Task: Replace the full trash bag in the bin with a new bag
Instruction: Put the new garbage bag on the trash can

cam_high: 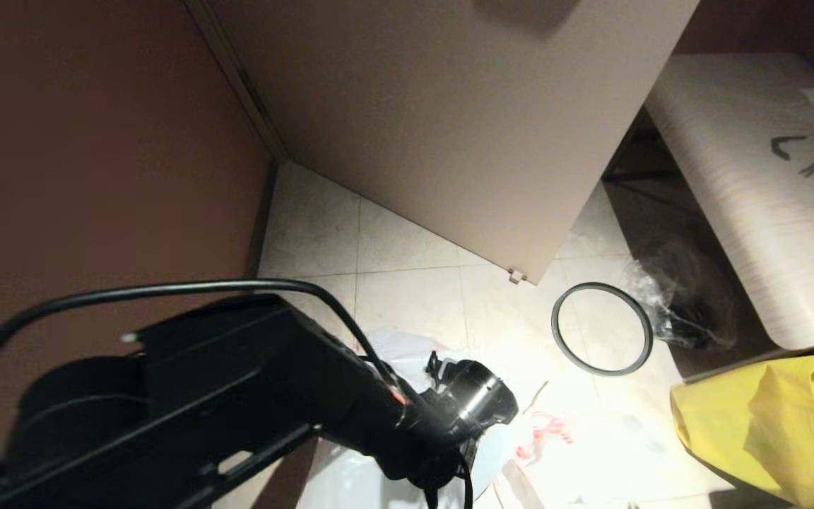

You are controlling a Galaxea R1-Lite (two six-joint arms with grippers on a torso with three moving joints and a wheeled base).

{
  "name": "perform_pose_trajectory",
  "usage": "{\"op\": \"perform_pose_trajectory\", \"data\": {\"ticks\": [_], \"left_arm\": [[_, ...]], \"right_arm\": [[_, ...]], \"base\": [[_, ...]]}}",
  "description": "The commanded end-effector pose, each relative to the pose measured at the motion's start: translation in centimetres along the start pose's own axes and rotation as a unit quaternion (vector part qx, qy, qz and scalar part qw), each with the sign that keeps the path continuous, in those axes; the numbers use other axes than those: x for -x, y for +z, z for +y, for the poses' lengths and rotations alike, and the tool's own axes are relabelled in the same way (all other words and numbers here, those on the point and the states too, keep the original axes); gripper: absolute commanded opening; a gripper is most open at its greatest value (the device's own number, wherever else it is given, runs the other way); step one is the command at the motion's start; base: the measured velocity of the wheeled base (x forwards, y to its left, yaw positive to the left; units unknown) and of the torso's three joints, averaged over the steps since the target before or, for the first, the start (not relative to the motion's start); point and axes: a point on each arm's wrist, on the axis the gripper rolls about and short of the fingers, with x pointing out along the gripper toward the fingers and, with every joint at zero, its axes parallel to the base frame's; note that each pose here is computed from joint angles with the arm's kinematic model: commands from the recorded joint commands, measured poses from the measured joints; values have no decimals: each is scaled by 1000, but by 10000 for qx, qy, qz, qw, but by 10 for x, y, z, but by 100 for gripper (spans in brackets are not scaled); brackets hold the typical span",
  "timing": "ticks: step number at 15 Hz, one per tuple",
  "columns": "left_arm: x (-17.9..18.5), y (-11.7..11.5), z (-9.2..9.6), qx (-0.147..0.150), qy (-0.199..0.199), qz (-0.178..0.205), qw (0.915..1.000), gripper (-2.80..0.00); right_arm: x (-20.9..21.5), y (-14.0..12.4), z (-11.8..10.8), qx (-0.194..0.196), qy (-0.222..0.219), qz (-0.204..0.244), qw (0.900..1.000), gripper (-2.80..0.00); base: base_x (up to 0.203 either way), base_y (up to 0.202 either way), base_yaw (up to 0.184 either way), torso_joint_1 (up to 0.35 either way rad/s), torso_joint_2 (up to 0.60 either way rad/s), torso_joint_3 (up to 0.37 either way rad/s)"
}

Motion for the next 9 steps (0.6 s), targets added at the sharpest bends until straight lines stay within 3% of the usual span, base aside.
{"op": "perform_pose_trajectory", "data": {"ticks": [1,4,7,9], "left_arm": [[-50,-14,-18,-145,300,272,9991,-280],[-90,-4,-19,78,543,65,9985,-280],[-117,7,2,272,711,-254,9968,-280],[-125,13,17,163,821,-232,9962,-280]], "right_arm": [[0,0,0,0,2,4,10000,-280],[0,0,0,0,2,4,10000,-280],[0,0,0,0,2,4,10000,-280],[0,0,0,0,2,4,10000,-280]], "base": [[0,0,0,0,0,0],[0,0,0,0,0,0],[0,0,0,0,0,0],[0,0,0,0,0,0]]}}
